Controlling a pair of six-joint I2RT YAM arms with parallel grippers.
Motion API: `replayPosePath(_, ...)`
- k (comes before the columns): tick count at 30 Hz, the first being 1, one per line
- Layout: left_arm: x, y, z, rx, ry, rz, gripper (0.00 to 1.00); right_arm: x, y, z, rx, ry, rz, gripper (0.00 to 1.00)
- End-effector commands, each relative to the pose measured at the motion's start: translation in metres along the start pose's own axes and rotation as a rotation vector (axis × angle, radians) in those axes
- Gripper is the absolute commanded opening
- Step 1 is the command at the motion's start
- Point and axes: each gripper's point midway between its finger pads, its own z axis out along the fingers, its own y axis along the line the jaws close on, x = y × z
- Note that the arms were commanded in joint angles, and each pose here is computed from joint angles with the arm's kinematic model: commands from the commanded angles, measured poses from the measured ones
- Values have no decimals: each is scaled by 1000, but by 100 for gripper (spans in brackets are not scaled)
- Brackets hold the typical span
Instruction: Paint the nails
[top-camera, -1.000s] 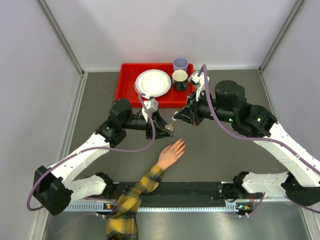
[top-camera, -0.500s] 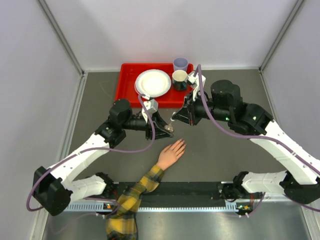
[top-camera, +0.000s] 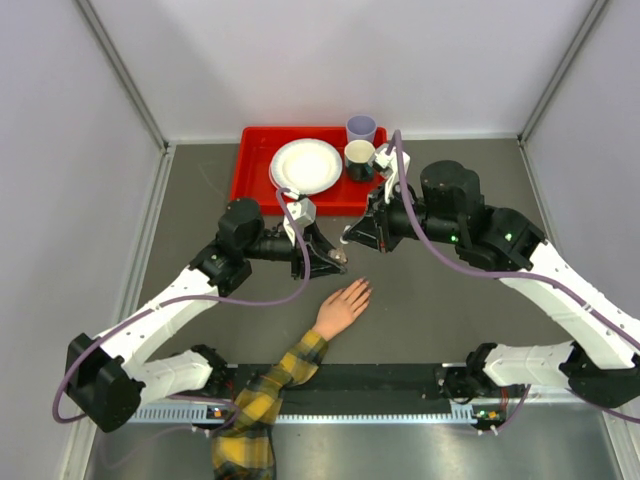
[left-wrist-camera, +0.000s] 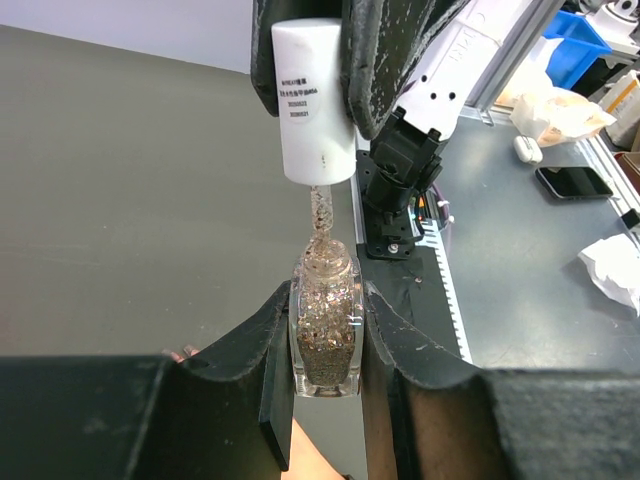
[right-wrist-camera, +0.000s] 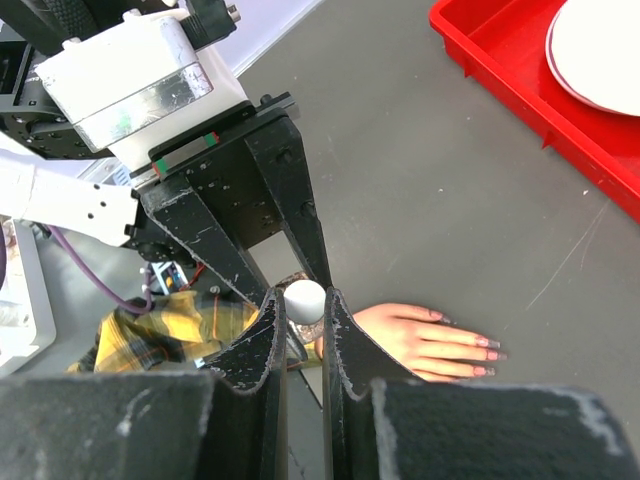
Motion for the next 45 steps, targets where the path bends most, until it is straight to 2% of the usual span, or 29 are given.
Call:
replayPosePath(1,-13,-6,-2,8,-28,68,0,-6,11,-2,-38,-28,-12,0)
replayPosePath(36,-18,-7,-6,-22,-40,99,0,28,7,24,-31,74,-6,0)
replayPosePath(39,-20,-2,-8,-68,-52,114,0,35,8,26,-36,88,5,0)
replayPosePath(43,-33,27,-20,-284,-120,138,0,44,5,35,-2,81,50,0)
replayPosePath(45,-38,34,-26,-355,-148,154,0,45,-4,48,101,60,110,0)
